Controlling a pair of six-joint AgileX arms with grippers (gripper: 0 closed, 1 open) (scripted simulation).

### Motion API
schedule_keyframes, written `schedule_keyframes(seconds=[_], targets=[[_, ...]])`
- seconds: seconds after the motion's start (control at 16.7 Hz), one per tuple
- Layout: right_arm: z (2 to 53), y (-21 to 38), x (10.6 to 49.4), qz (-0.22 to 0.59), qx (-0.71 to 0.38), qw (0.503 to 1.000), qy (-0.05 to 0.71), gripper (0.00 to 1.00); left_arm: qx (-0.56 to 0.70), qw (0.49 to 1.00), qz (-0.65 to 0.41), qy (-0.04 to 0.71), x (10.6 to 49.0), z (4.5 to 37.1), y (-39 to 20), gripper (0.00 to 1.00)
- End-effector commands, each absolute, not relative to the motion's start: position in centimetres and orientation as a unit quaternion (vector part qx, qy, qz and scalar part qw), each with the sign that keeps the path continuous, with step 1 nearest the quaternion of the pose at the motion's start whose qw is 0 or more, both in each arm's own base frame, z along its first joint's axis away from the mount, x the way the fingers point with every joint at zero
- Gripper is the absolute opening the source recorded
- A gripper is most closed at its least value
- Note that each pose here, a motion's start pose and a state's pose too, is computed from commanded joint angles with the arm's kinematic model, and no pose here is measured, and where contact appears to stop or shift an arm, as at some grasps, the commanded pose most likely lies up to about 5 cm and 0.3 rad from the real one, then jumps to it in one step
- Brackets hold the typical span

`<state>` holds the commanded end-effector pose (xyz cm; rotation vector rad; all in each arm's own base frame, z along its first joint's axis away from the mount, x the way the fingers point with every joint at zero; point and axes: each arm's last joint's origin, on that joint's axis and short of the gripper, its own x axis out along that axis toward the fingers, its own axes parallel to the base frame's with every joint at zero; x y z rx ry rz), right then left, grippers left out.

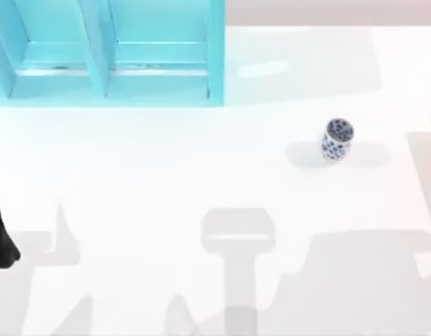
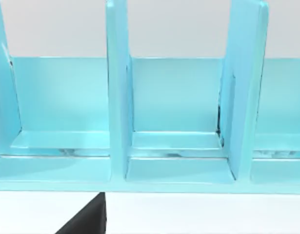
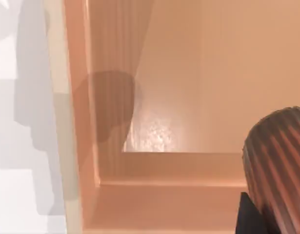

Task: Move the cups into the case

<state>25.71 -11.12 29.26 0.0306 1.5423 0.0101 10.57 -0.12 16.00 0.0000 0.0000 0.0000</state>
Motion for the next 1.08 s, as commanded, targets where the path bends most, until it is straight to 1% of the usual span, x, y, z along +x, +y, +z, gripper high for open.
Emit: schedule_keyframes(seconds=[0.12, 0.24, 0.66, 1.08], targets=[[29.2, -12.4, 23.0, 0.009, 0.02, 0.718, 0.696, 0.0, 0.0, 1.0, 0.0, 0.0, 10.6, 16.0, -0.1, 1.0], [29.2, -12.9, 21.5, 0.012, 0.023, 0.719, 0.695, 0.0, 0.0, 1.0, 0.0, 0.0, 10.6, 16.0, -0.1, 1.0], [28.7, -13.0, 21.4, 0.013, 0.022, 0.719, 0.694, 0.0, 0.0, 1.0, 0.0, 0.0, 10.6, 16.0, -0.1, 1.0], [22.9, -13.3, 21.4, 0.012, 0.023, 0.72, 0.693, 0.0, 0.0, 1.0, 0.0, 0.0, 10.6, 16.0, -0.1, 1.0]])
